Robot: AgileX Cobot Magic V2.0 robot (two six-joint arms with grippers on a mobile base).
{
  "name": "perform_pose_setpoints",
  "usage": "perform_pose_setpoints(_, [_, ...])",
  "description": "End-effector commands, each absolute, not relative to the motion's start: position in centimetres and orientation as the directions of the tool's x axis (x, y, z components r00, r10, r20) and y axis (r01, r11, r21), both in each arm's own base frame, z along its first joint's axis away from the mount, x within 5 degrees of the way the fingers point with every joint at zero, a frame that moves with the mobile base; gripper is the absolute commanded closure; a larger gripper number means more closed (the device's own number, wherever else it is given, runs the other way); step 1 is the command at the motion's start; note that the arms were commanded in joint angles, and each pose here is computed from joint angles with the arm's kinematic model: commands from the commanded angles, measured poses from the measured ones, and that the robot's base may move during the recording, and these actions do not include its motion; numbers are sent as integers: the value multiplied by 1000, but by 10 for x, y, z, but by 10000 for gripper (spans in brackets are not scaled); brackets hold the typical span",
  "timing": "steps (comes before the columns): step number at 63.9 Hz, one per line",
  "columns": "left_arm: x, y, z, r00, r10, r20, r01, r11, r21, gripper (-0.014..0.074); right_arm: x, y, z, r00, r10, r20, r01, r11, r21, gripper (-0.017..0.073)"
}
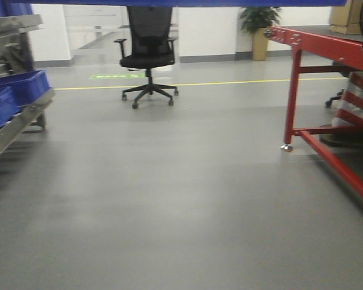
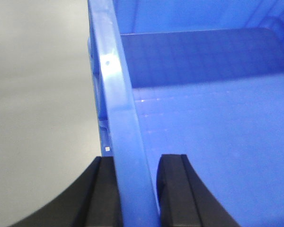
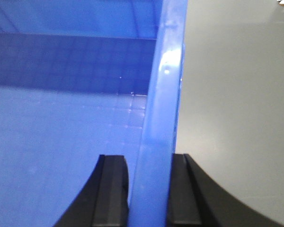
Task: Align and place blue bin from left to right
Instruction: 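Drive the base across the room holding the bin in both grippers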
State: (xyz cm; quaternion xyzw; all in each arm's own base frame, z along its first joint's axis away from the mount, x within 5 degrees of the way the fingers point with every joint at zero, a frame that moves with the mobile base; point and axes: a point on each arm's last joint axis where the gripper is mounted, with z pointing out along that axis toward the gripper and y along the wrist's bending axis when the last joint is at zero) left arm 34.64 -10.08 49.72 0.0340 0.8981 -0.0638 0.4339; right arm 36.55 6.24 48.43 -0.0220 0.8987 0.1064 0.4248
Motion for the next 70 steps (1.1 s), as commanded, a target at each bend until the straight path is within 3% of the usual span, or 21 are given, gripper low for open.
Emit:
perform_pose_setpoints(1, [338,-94,517,-527,20,-849,116,992,-49,704,359,57,507,-513,44,-857,-138,981,133,713])
perform_pose_setpoints(70, [338,-94,517,-527,20,-849,116,992,-49,704,359,57,507,-513,44,-857,-138,981,133,713])
